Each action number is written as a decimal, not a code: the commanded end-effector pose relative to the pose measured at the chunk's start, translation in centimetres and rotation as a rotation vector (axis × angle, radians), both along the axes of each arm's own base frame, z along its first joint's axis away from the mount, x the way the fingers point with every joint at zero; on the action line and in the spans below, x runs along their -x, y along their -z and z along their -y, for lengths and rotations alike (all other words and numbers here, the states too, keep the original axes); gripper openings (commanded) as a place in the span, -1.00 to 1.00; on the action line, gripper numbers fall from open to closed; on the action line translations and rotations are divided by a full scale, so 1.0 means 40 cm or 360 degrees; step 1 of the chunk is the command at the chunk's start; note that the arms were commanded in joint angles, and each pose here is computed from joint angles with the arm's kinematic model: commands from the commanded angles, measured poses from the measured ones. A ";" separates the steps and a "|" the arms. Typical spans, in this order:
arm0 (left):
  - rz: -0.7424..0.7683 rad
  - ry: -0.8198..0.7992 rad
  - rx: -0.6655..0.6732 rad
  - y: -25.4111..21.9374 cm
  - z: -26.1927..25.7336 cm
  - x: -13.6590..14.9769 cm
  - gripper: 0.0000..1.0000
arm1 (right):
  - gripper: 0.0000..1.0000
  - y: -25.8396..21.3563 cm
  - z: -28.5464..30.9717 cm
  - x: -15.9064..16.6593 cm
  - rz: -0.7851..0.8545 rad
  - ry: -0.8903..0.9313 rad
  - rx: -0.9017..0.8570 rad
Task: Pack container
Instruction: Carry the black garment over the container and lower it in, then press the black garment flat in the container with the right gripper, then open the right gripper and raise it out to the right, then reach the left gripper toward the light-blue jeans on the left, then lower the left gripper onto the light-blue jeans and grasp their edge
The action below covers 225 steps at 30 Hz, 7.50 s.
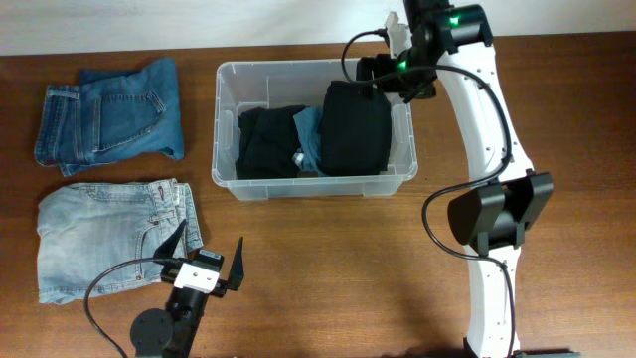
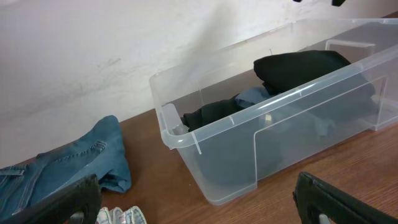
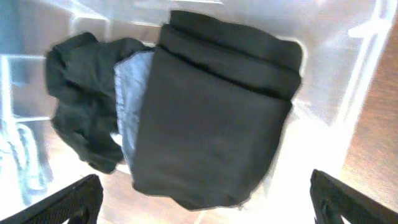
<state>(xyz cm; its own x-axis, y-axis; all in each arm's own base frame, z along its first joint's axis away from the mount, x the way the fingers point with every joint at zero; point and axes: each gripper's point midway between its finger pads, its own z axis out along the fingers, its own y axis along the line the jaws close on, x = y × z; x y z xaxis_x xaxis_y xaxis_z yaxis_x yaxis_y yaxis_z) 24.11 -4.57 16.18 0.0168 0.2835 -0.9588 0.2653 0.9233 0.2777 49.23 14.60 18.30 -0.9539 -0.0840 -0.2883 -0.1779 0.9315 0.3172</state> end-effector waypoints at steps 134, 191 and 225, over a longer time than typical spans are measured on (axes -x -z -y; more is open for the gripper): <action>-0.0001 -0.0032 -0.0020 0.004 -0.010 -0.002 0.98 | 0.97 -0.067 0.791 0.240 -0.0183 0.1472 0.0386; -0.1143 -0.1513 0.0108 -0.174 -0.728 -0.260 0.99 | 0.97 -0.067 0.791 0.240 -0.0183 0.1471 0.0386; -0.2025 -0.1019 0.0423 0.297 -0.827 -0.067 0.99 | 0.97 -0.067 0.791 0.240 -0.0183 0.1472 0.0386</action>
